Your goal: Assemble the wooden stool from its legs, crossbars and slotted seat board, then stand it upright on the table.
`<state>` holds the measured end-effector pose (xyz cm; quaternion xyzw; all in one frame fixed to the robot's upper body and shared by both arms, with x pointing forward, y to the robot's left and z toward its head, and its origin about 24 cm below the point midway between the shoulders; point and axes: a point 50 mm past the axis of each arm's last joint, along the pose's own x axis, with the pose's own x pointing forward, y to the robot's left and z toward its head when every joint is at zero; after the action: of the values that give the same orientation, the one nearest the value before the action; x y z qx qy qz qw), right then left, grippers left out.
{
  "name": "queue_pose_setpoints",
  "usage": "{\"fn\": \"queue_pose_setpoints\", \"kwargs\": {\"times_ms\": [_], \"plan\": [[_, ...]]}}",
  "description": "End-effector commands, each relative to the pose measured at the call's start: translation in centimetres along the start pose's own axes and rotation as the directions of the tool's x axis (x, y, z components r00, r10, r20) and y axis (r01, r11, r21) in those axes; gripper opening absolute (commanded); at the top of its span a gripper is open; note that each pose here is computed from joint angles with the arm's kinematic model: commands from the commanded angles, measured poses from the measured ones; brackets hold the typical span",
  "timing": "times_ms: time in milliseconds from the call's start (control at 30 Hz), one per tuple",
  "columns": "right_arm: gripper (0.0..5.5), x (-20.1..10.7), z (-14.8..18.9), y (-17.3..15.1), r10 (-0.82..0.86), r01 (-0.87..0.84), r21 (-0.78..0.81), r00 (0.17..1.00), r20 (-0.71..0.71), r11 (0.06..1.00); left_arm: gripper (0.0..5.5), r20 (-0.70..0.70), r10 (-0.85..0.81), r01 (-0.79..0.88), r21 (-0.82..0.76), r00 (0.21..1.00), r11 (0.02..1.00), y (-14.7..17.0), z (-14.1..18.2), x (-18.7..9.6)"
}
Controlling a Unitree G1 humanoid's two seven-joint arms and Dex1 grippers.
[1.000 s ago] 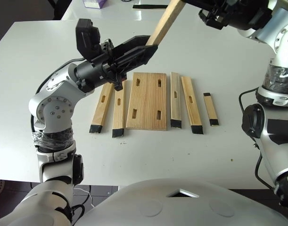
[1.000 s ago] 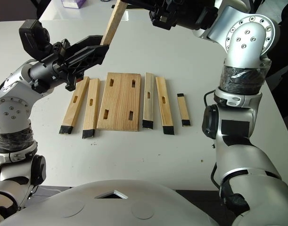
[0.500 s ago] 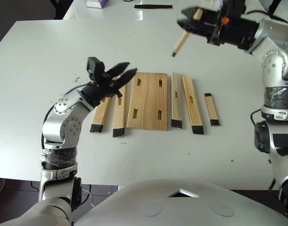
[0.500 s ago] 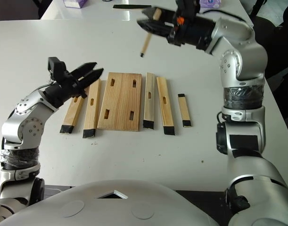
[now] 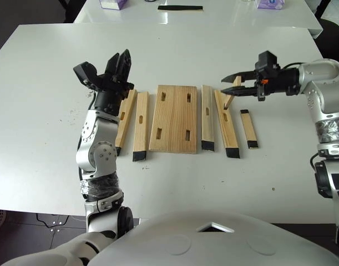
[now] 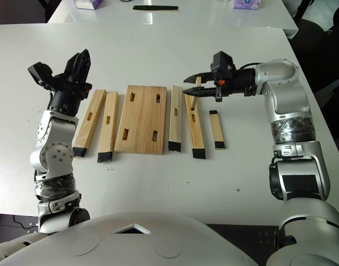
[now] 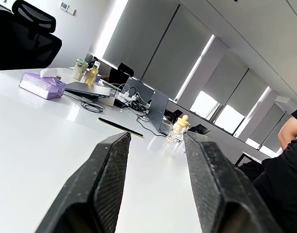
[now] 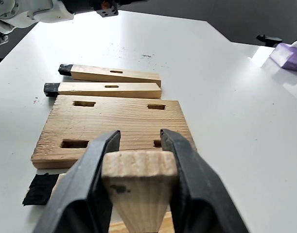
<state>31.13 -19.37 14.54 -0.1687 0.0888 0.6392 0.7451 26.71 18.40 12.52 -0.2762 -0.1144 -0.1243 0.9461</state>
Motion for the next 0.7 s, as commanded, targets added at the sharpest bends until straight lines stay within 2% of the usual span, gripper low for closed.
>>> {"fn": "queue_pose_setpoints", "kwargs": {"times_ms": [33, 700], "plan": [[1.3, 0.2, -1.1, 0.5, 0.007, -0.007, 0.004, 1.0, -0.025, 1.0, 2.03, -0.009, 0.005, -0.005, 0.014, 1.0, 1.0, 0.2, -0.1, 0.4], [1.3, 0.4, -2.3, 2.2, 0.089, -0.088, 0.037, 0.996, -0.02, 0.995, 2.03, -0.05, -0.023, 0.025, 0.033, 0.998, 0.999, 0.0, -1.2, 0.4]]}}
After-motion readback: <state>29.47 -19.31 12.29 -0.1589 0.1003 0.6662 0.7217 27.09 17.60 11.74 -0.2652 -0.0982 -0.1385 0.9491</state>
